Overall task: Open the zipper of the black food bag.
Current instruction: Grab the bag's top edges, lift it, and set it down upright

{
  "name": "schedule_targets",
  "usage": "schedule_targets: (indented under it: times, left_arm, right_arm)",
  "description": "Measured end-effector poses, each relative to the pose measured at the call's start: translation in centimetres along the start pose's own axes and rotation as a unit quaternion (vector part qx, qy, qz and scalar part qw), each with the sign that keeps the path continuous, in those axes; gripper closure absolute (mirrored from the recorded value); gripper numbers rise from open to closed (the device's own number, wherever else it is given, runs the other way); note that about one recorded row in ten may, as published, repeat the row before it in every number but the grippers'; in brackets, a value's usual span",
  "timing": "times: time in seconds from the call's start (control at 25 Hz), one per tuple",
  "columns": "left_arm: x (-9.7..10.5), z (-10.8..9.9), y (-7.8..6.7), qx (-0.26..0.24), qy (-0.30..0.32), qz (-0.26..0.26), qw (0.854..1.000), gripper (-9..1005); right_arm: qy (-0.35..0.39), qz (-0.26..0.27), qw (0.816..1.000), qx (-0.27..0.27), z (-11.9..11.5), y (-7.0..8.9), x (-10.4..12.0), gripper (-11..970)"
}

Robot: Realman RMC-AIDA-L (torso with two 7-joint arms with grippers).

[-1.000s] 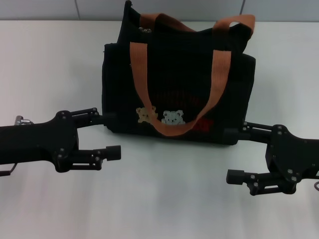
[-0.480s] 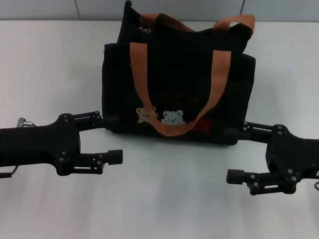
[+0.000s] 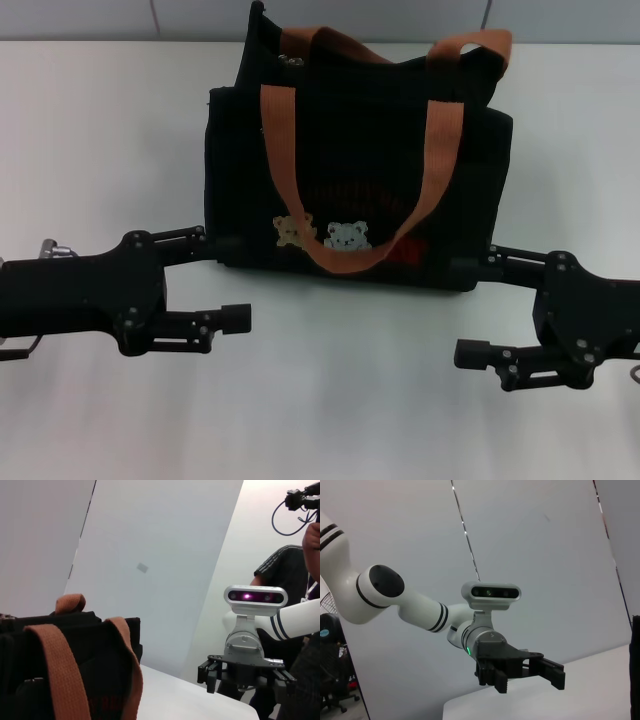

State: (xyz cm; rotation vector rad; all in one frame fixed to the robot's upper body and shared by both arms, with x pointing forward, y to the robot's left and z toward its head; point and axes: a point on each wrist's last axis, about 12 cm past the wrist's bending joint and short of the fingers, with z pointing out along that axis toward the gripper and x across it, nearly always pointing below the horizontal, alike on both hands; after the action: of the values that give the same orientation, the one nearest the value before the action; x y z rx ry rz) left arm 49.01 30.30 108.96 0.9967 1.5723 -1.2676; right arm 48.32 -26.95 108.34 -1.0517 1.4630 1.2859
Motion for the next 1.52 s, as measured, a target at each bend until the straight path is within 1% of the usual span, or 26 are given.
schedule_targets:
  times: [1.52]
  left_arm:
    - [0.21, -0.12, -0.17, -0.003, -0.004, -0.012, 1.0, 165]
  right_arm:
    - [-0.003, 0.003, 1.0, 0.001, 0.04, 0.03, 0.05, 119]
